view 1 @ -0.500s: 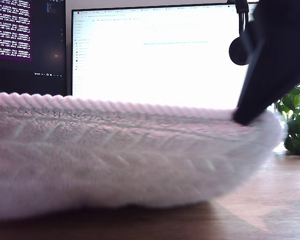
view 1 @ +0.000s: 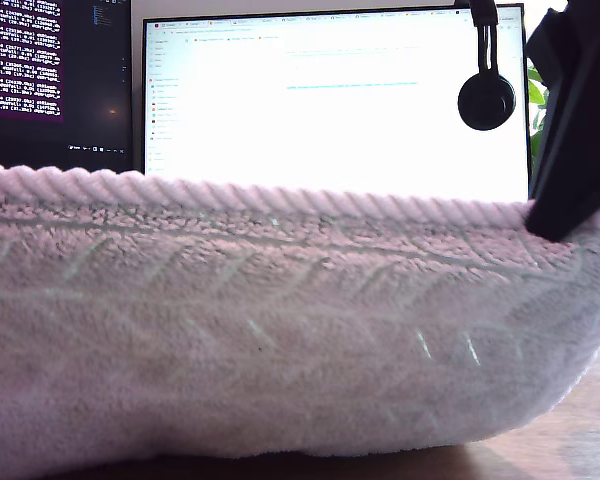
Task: Fold the tea towel to a neat square and place it to the right
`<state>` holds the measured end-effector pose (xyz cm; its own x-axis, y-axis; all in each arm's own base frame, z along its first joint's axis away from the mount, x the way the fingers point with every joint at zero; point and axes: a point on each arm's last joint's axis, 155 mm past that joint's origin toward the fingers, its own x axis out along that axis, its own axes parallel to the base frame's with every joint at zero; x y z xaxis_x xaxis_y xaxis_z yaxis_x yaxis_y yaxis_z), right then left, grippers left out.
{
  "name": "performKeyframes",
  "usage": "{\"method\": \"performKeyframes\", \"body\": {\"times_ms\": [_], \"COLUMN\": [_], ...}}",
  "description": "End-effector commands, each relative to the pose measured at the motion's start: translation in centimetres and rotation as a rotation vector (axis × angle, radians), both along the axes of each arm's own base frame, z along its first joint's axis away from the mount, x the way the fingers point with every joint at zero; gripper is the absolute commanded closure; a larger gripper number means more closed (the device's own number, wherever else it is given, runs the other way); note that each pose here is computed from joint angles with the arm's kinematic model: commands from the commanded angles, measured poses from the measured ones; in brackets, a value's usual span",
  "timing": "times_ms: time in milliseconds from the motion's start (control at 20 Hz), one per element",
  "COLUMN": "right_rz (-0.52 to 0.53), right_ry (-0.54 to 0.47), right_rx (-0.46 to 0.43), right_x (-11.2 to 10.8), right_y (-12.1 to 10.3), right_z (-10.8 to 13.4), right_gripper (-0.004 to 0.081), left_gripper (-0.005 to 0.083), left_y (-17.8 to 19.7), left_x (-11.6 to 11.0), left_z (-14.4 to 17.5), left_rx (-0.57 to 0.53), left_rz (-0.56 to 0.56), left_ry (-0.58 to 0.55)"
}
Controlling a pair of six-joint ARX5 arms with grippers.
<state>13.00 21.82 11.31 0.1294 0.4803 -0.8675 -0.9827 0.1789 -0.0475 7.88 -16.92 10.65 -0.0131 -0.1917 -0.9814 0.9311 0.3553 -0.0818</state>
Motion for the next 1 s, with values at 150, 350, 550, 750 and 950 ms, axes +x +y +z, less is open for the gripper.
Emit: {"method": "performKeyframes", "body": {"times_ms": [150,350,550,750,950], "right_rz": [-0.075,-0.102,-0.122,-0.135,-0.146], "right_ry": [-0.087,-0.114,-0.157,-0.171,-0.186], "right_rx": [-0.007,-0.006,0.021,0.026,0.023], "right_x": [3.2,5.6,8.1,9.8,11.5], "right_y": [-0.1,0.3,1.2,1.8,2.3], "right_z": [-0.1,-0.8,-1.1,-2.0,-3.1], "right_gripper": [0.0783,0.0783,0.0783,0.0783,0.0783], "left_gripper": [0.0798,0.0798,0.0798,0.0798,0.0798], "left_y": [1.0,0.8,1.2,1.3,1.5], "left_x": [2.8,6.1,8.1,10.4,12.4], "left_z": [-0.2,0.3,-0.2,-0.8,-1.8], "left_rx": [0.022,-0.027,-0.016,-0.012,0.002], "left_rz": [-0.005,0.031,0.030,0.037,0.036], "left_ry": [-0.093,-0.173,-0.193,-0.221,-0.232]}}
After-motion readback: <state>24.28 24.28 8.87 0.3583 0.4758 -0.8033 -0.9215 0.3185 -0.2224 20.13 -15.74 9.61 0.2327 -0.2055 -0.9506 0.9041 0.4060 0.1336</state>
